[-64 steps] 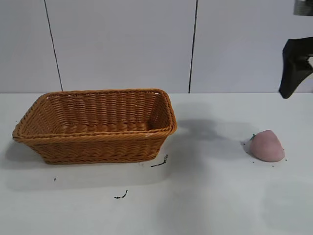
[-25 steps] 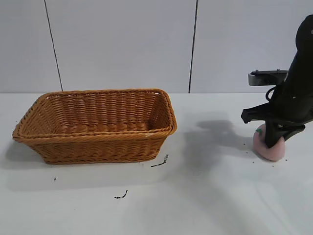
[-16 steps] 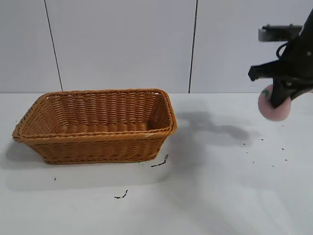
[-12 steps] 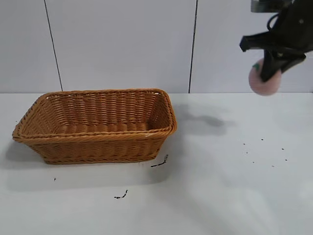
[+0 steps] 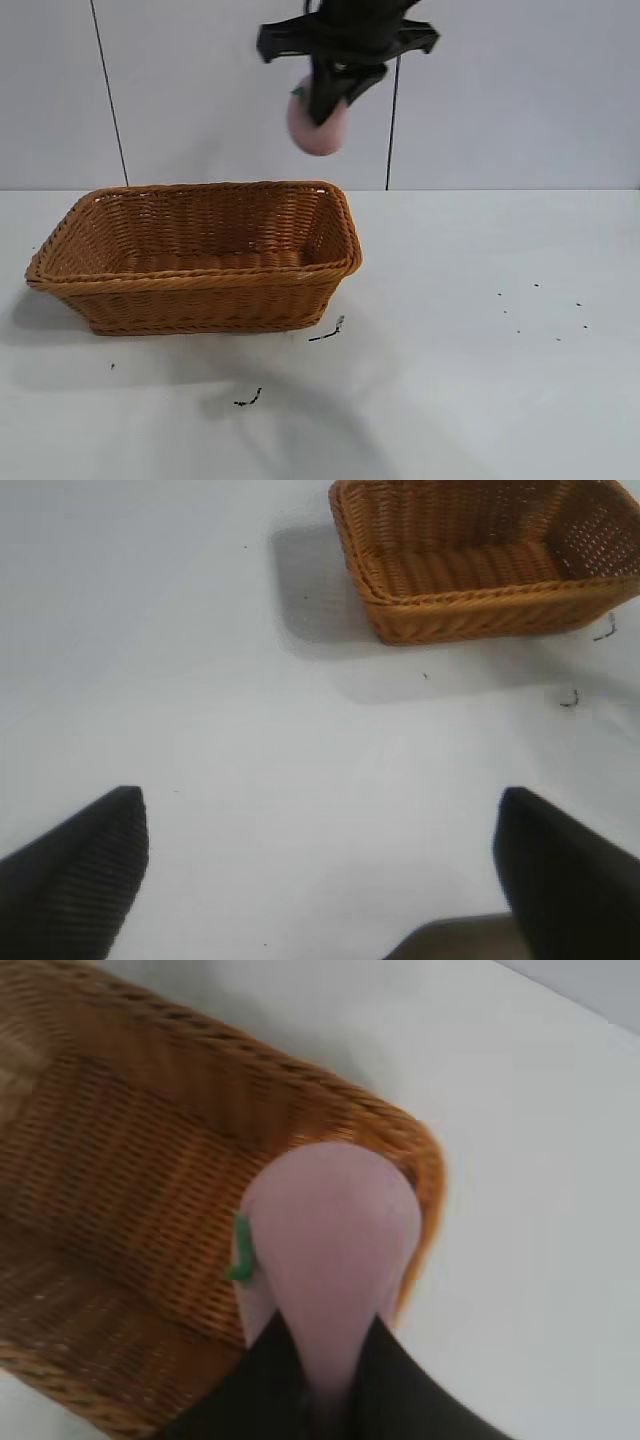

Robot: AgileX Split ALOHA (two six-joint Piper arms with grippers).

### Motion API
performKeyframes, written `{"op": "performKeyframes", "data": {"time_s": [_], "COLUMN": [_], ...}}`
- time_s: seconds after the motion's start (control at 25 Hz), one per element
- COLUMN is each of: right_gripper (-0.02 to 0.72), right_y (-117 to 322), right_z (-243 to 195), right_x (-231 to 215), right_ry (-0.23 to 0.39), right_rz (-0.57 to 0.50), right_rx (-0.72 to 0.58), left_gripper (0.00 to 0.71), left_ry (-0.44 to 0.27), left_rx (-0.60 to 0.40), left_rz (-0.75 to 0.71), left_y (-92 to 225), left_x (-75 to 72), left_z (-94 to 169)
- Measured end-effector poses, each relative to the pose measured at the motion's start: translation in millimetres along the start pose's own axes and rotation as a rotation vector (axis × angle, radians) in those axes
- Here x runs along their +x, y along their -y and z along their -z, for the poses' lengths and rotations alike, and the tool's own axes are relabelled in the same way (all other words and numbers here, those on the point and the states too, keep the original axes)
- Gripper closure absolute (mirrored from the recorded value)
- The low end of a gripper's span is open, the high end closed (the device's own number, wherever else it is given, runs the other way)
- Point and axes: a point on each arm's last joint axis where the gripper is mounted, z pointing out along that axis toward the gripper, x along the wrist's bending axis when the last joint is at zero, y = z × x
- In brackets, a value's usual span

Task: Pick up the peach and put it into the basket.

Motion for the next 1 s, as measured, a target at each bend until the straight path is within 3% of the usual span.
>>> {"op": "performKeyframes", "data": {"time_s": [0.2, 0.28, 0.36, 0.48, 0.56, 0.84, 1.0], "right_gripper": [0.678, 0.628, 0.502, 0.157, 0.066, 0.015, 0.015], "right_y": [9, 8, 8, 8, 7, -6, -7], "right_z": [-32, -32, -31, -29, -22, 26, 47], "right_x": [-6, -6, -7, -7, -8, -16, -56], "right_ry": [0.037, 0.038, 0.039, 0.041, 0.050, 0.078, 0.112], "right_rz": [0.019, 0.014, 0.014, 0.015, 0.023, 0.019, -0.059], "right_rx": [0.033, 0.027, 0.025, 0.031, 0.036, -0.034, -0.065], "left_gripper": [0.018, 0.018, 0.018, 0.018, 0.018, 0.018, 0.018], "left_ry": [0.000, 0.000, 0.000, 0.000, 0.000, 0.000, 0.000], "left_rx": [0.000, 0.000, 0.000, 0.000, 0.000, 0.000, 0.000], "left_rz": [0.000, 0.000, 0.000, 0.000, 0.000, 0.000, 0.000], "left_y": [0, 0, 0, 0, 0, 0, 0], "left_x": [0.0, 0.0, 0.0, 0.0, 0.0, 0.0, 0.0], "left_z": [0, 0, 0, 0, 0, 0, 0]}}
